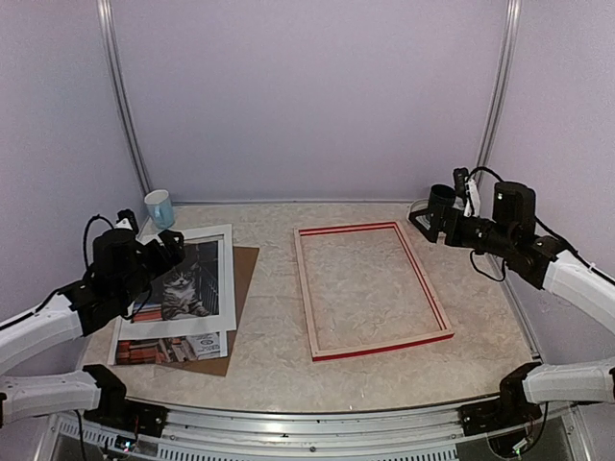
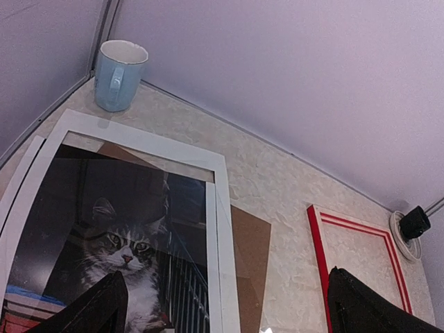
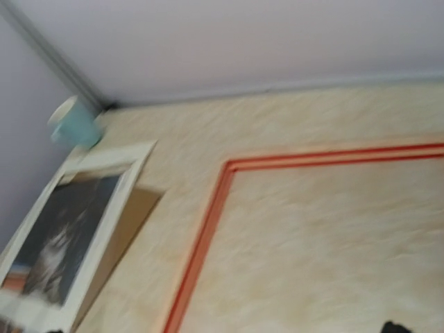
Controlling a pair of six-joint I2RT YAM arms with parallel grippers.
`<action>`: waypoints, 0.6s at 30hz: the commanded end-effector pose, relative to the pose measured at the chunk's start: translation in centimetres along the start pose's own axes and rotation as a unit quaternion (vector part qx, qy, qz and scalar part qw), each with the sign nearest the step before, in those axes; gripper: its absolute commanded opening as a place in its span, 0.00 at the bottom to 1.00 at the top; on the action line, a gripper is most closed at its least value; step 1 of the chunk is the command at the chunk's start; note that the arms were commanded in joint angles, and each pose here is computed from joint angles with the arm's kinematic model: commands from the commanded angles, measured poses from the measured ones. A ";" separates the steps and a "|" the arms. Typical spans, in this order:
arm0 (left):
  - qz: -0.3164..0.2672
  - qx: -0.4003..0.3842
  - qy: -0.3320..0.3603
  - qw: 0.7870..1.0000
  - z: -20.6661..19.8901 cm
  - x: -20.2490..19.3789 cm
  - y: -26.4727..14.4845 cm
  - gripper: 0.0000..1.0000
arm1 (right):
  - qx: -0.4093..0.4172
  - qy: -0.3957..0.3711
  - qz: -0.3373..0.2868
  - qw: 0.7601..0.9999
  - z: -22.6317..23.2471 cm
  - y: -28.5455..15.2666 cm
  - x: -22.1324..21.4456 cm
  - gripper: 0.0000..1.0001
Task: Put the photo into the frame
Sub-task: Pick up the glass panel from the mat board.
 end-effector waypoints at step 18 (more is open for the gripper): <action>0.025 0.147 0.011 0.989 5.3 -3.7 4.4 0.99 | 0.213 -0.047 0.205 0.954 19.6 18.7 -6.2 0.99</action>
Point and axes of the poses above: each gripper's point midway between its finger pads, its own y axis out along the fingers, its own z axis along the line the jaws close on, x = y × z, the point moved 8 cm from there along -y, back along the fingers, and after that the axes turned 15 degrees about -y, right-handed, at the moved point
